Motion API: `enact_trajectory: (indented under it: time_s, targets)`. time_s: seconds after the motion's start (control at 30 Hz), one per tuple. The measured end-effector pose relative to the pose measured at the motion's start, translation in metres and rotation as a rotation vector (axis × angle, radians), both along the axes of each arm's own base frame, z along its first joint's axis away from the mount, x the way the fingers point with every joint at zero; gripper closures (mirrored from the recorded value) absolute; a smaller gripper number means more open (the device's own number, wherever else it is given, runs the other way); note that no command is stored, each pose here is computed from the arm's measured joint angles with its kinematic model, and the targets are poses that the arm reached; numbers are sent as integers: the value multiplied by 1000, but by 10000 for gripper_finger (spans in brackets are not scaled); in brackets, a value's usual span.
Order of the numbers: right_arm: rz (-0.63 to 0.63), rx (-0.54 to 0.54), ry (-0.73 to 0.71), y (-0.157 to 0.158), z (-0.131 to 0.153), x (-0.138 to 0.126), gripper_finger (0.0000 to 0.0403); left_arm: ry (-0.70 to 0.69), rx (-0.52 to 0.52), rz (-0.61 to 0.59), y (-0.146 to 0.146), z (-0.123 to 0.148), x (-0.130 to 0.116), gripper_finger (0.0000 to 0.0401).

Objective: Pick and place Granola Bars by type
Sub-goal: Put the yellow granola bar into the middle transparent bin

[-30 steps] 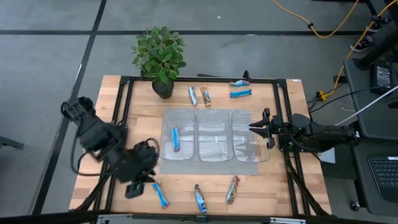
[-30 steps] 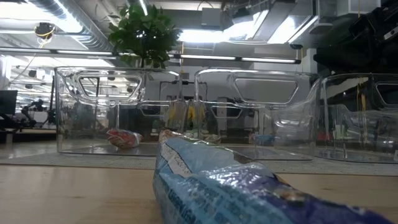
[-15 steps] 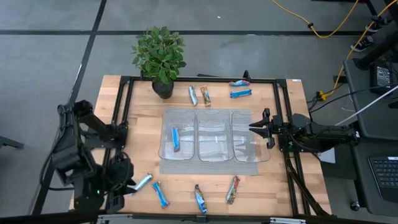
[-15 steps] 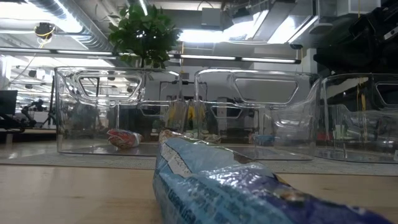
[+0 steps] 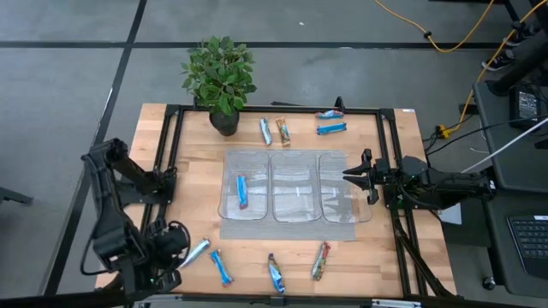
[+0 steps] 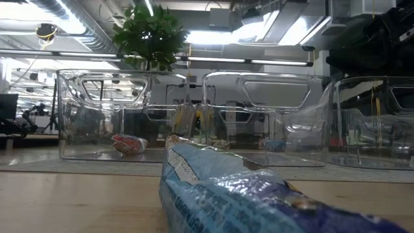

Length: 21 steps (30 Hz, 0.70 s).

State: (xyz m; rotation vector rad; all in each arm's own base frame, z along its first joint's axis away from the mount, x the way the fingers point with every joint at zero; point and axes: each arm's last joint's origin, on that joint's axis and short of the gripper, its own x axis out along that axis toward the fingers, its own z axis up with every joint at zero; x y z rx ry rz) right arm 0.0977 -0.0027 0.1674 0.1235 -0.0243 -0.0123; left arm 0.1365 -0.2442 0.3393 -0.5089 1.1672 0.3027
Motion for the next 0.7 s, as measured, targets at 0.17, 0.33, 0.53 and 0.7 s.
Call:
enact_trajectory:
  time_s: [0.17,0.33,0.53,0.7]
  targets:
    - [0,0,-1,0,0,0,318,27,9,5,-3,-26,2,283]
    - [0,0,-1,0,0,0,318,60,17,59,-1,-52,4,266]
    - [0,0,0,0,0,0,318,87,10,123,1,-81,3,233]
    - [0,0,0,0,0,0,318,83,-12,161,3,-100,3,194]
